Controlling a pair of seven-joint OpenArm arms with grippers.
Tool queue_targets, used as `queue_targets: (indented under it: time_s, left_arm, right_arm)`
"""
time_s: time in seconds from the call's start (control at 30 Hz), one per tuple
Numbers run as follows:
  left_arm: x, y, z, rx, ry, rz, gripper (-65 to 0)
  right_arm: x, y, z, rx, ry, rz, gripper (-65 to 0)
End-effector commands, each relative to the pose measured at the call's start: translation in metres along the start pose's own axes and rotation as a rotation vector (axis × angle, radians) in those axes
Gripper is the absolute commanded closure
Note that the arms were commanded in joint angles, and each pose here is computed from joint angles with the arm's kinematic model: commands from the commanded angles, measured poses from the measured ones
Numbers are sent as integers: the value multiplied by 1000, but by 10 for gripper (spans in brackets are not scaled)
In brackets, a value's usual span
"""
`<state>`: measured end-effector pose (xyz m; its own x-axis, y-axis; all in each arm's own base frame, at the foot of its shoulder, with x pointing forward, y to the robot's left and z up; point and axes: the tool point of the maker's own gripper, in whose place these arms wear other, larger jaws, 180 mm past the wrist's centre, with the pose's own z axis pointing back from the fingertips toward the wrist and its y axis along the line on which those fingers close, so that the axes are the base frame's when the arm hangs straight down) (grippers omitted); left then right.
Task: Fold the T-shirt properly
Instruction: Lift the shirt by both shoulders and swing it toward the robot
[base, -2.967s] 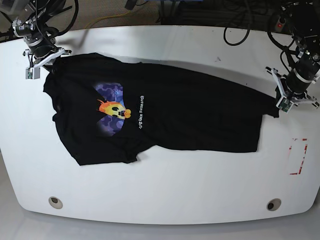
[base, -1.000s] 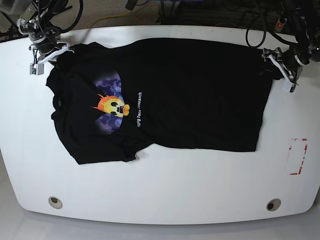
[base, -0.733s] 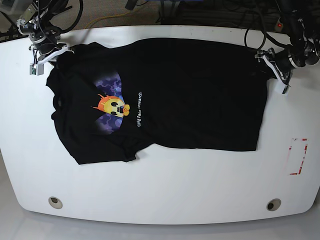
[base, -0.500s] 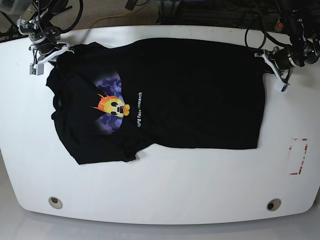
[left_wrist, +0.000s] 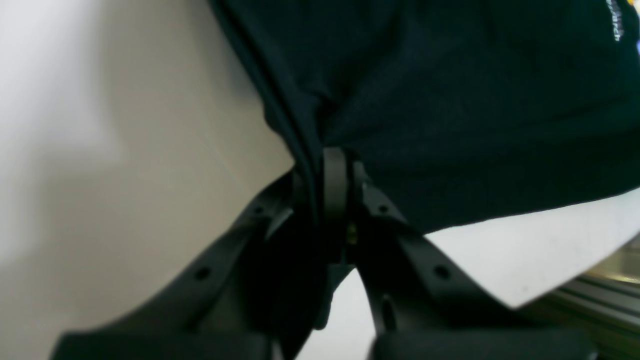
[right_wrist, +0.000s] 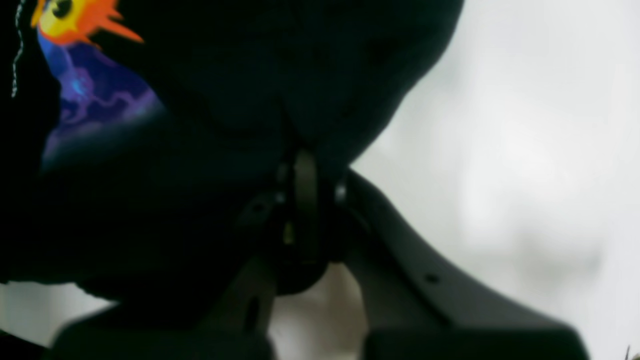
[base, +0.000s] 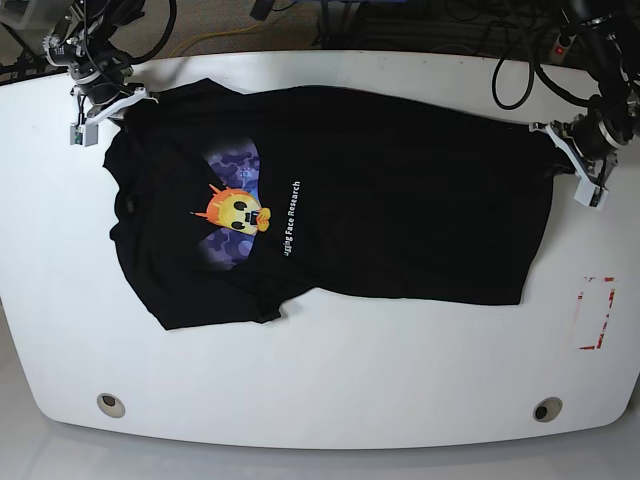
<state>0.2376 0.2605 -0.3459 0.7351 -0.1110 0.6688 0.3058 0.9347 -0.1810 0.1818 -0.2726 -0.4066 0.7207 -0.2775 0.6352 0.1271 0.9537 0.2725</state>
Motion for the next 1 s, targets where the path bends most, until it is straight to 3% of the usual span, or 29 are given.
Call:
queue_targets:
  time_s: [0.0, 0.13, 0.53, 0.97]
  left_arm:
    - [40, -10, 16, 15, -100, -110, -7]
    - [84, -24, 30, 39, -199, -227, -7]
    - [172, -22, 46, 102, -352, -343, -6]
    - [259, -3, 80, 313, -472, -450, -6]
  right_arm:
    - [27, -1, 6, -6, -76, 39, 0]
    - [54, 17, 1, 27, -119, 117, 0]
    - [157, 56, -10, 113, -268, 345, 0]
    - [274, 89, -15, 159, -383, 518, 0]
